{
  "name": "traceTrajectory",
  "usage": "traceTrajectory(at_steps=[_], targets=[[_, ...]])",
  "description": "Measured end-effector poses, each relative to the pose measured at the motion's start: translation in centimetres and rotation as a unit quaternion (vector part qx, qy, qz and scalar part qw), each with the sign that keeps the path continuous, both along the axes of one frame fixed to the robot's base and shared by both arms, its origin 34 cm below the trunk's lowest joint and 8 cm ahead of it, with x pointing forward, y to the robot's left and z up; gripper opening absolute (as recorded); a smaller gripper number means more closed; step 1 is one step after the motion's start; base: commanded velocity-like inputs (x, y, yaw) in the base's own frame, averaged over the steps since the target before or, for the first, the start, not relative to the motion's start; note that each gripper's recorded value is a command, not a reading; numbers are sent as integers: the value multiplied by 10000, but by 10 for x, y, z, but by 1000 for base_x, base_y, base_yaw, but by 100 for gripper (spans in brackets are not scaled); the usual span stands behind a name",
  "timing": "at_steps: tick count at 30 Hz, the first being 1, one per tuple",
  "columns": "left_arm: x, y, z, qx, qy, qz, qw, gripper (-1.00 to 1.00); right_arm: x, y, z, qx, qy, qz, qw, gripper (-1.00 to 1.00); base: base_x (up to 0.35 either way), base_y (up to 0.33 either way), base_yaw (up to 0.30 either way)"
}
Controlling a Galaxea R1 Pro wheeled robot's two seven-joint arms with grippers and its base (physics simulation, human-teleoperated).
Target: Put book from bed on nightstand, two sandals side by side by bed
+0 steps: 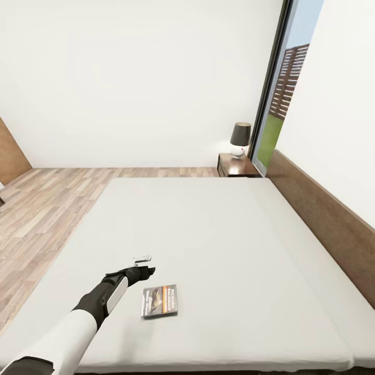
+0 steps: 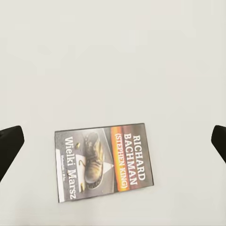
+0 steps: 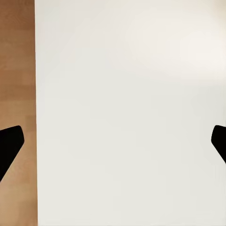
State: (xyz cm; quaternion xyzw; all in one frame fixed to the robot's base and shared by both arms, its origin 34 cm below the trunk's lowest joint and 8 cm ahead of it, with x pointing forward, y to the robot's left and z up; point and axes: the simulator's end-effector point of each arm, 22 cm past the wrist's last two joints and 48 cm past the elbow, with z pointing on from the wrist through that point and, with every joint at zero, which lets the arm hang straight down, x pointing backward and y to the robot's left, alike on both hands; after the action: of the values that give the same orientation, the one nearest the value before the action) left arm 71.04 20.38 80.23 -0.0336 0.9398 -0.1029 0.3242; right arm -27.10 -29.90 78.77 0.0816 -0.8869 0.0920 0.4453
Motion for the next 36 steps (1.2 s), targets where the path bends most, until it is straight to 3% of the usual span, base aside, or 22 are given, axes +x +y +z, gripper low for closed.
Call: traceTrajectory(at_steps=[36], targets=[[-9, 5, -32, 26, 217, 21, 9998, 100, -12, 11, 22, 62, 287, -33, 9996, 100, 0, 0, 67]])
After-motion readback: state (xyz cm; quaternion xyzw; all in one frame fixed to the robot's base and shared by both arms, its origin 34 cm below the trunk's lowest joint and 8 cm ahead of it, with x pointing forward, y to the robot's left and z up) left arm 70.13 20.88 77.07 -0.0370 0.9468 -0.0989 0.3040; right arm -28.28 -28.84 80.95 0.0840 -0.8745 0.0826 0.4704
